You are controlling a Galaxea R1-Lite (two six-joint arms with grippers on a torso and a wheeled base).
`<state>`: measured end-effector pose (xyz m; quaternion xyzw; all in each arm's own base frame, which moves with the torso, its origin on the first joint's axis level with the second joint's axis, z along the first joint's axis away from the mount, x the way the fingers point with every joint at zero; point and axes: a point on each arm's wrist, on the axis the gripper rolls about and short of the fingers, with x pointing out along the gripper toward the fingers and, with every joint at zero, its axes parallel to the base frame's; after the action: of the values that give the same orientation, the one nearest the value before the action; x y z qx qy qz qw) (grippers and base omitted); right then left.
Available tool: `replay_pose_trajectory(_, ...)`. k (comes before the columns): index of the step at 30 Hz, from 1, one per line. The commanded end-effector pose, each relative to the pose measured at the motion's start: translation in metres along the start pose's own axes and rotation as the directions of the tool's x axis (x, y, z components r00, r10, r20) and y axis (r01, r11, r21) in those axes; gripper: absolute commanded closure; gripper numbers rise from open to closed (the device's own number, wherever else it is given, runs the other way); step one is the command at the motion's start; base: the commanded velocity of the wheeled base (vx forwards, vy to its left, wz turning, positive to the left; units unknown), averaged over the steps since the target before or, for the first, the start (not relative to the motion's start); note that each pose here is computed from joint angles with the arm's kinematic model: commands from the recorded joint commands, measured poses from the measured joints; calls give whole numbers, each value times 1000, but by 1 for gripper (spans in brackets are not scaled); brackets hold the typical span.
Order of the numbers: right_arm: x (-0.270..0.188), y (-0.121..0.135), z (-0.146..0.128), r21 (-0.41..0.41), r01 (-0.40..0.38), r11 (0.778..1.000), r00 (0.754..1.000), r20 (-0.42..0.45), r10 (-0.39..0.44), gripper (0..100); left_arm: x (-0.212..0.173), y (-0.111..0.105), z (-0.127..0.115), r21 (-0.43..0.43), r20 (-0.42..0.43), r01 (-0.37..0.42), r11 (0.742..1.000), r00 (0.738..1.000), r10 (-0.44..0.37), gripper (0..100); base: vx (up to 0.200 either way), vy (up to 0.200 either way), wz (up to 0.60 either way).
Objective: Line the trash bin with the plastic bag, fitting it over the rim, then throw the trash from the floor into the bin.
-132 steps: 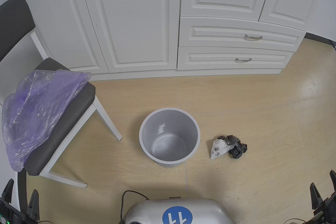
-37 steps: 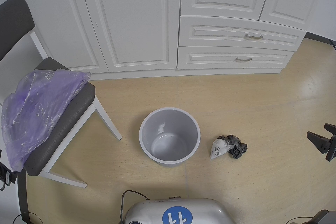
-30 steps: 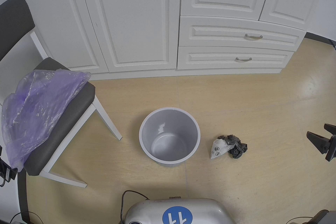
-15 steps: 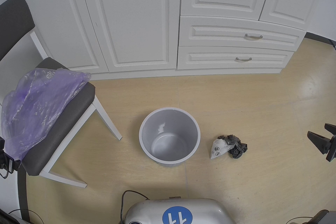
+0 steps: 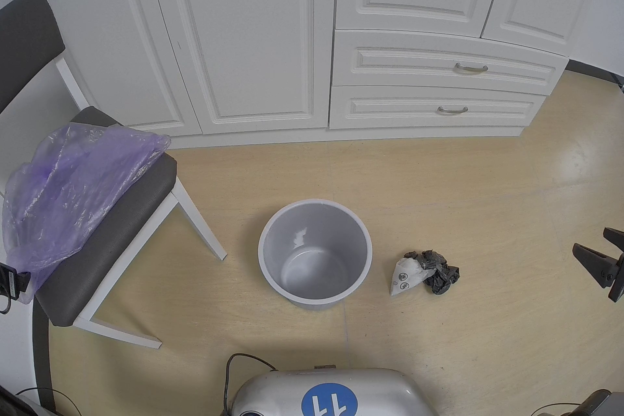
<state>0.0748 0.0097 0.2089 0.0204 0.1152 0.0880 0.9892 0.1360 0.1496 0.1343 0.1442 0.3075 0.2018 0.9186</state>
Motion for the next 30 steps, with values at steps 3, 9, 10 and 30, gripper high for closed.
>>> replay_pose_trajectory(3, -2, 0, 0, -1, -2, 1000, 1000, 11, 2, 0, 3, 4, -10, -33, -33, 1, 999, 999, -2, 0, 0, 0, 0)
replay_pose_trajectory(9, -4, 0, 1, -2, -2, 1000, 1000, 21, 2, 0, 7, 11, -27, -98, -48, 50, 994, 997, -55, 0, 0, 0, 0)
replay_pose_trajectory(10, -5, 1, 2, -1, -3, 1000, 1000, 26, 3, 0, 10, 12, -33, -116, -54, 67, 991, 996, -74, 0, 0, 0, 0)
replay_pose_trajectory(30, -10, 1, 4, 16, -22, 1000, 999, 49, 21, 0, 18, 18, -27, -194, 70, 155, 969, 987, -144, 0, 0, 0, 0)
